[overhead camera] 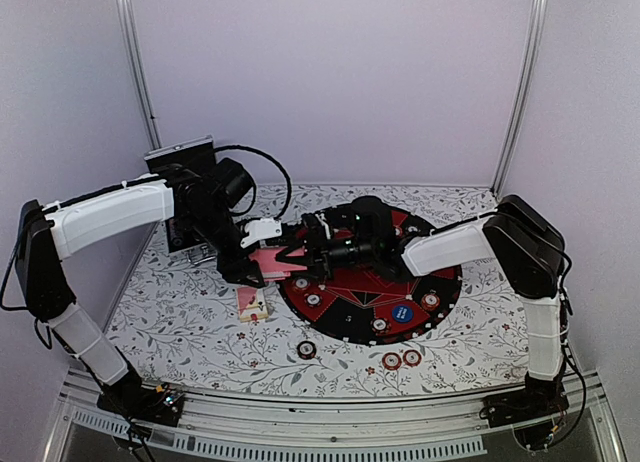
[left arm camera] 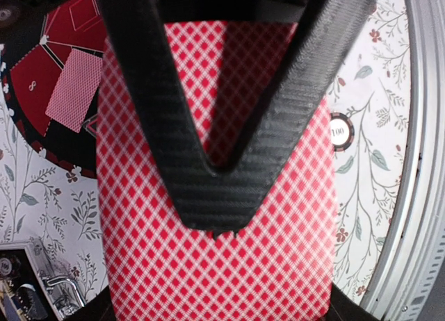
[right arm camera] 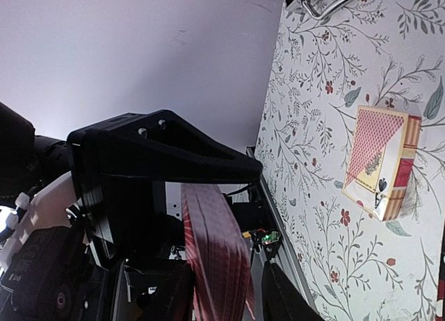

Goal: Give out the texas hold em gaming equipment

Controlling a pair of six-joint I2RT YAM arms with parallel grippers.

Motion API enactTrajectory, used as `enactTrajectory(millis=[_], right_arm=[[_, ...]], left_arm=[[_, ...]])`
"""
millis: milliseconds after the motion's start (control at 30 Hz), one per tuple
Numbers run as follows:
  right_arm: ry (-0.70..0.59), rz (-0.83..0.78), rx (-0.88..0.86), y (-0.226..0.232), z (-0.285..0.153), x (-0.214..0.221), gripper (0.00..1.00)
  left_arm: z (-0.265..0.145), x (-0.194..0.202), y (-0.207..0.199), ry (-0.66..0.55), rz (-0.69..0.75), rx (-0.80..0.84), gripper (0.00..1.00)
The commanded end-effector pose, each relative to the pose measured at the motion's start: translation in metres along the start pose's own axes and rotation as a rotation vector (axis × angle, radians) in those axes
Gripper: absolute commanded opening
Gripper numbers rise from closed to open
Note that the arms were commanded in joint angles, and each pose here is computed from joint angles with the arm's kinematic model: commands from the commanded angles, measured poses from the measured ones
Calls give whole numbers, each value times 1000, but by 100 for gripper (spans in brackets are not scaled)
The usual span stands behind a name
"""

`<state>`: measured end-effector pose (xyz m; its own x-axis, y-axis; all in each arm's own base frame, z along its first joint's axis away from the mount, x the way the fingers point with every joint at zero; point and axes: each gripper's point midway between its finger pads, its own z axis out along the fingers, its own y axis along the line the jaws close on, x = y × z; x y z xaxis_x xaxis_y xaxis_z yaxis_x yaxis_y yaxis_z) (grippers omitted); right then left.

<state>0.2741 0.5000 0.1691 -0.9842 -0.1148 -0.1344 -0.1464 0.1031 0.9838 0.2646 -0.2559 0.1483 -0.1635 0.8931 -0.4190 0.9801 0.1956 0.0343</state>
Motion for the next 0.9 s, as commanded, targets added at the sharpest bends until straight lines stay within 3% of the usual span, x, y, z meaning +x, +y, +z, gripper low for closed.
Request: enactTrajectory(millis=[0, 367, 567, 867], right_arm=[[-12, -17, -12, 16, -10, -2, 34], [-9, -18, 3, 20, -22, 0, 27], [-8, -18, 3, 24, -28, -1, 10], [-42, -25, 7, 29, -50, -10, 5]], left_arm=[[-9, -9, 2, -47, 1, -14, 0], [-9, -7, 3, -43, 1, -16, 0], [-8, -8, 3, -42, -1, -15, 0], [-8, -8, 4, -41, 2, -18, 0]])
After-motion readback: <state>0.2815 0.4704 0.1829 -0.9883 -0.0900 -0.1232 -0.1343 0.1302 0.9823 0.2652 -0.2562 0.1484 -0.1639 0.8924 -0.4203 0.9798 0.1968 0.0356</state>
